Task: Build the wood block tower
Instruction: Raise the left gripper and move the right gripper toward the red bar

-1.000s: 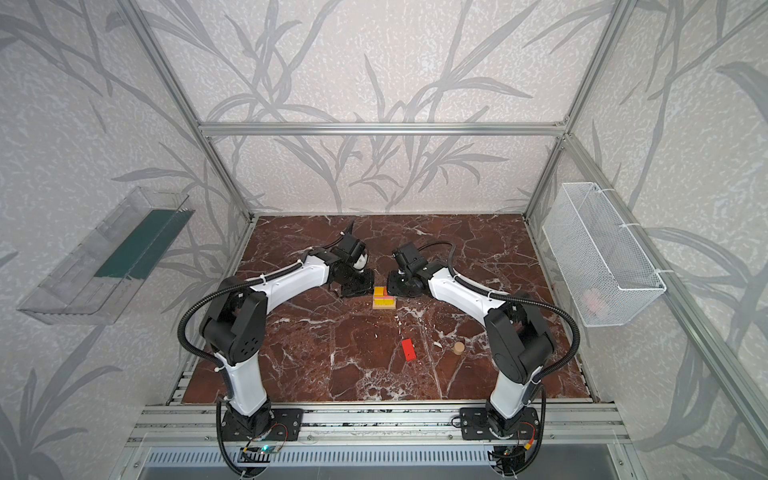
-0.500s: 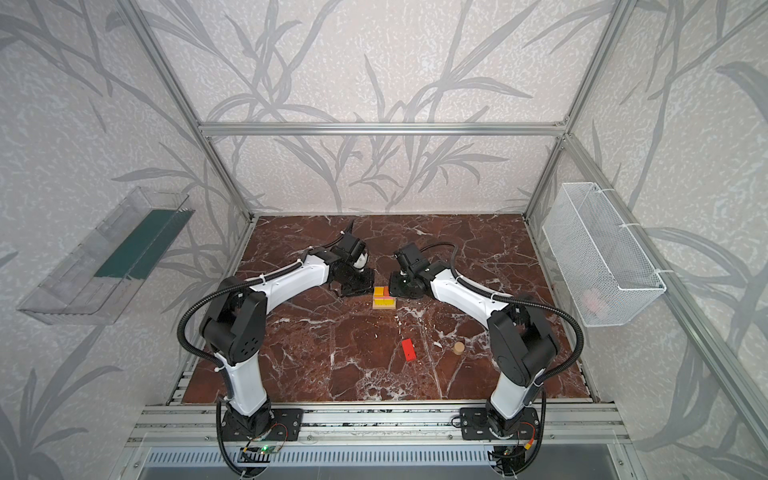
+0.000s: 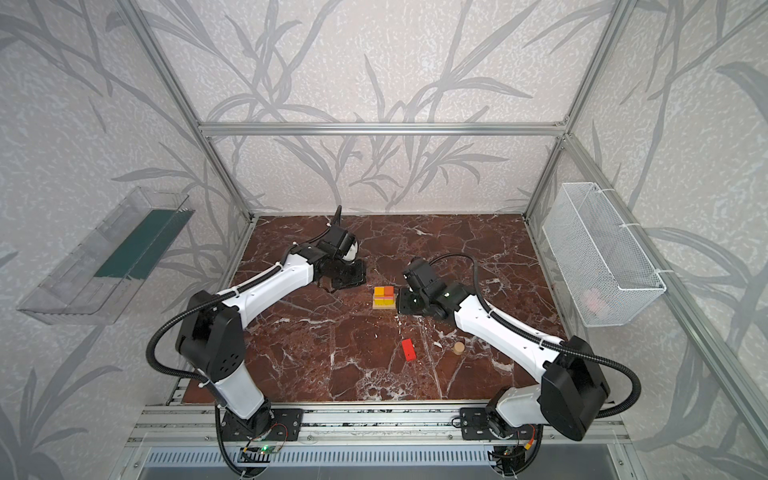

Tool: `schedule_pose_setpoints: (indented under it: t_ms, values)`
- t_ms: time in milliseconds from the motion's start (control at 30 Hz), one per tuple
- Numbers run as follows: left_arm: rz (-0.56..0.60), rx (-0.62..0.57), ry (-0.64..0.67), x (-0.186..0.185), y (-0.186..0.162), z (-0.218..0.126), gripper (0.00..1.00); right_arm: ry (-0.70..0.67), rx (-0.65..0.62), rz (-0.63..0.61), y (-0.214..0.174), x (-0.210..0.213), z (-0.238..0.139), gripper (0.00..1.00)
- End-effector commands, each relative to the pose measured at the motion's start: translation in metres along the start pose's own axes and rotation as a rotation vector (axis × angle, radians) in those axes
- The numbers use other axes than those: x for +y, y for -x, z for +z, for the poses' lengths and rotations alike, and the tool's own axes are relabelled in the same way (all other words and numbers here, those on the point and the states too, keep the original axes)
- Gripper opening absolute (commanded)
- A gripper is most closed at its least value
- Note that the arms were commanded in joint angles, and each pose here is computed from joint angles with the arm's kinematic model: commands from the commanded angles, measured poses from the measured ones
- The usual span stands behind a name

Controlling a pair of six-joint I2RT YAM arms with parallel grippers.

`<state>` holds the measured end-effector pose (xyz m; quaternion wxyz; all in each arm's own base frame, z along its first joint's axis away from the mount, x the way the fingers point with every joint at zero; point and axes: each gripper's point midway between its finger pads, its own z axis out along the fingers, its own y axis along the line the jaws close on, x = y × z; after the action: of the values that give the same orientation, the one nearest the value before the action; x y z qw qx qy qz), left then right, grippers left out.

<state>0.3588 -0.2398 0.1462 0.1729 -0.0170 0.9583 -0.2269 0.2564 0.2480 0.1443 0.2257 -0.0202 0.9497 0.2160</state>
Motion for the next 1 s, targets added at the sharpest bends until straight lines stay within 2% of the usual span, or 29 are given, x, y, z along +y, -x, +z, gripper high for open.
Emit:
schedule_pose_setpoints:
  t_ms: [0,133,233,667,967]
  values:
    - [0.018,-0.048,0.018,0.006,-0.002,-0.025,0.06,-0.07,0.058,0.012,-0.039,-0.015,0.003,0.3]
    - [0.014,-0.091,-0.005,0.004,-0.006,-0.042,0.07,-0.08,0.118,0.003,-0.076,-0.014,0.016,0.16]
    - [0.003,-0.113,-0.02,0.004,-0.01,-0.052,0.07,-0.056,0.163,0.007,-0.098,-0.01,0.03,0.0]
    - [-0.018,-0.164,-0.049,0.009,-0.022,-0.072,0.07,-0.132,0.303,-0.01,-0.146,-0.024,0.063,0.0]
    - [-0.021,-0.165,-0.042,0.011,-0.022,-0.072,0.07,-0.247,0.3,-0.019,-0.149,-0.051,0.054,0.0]
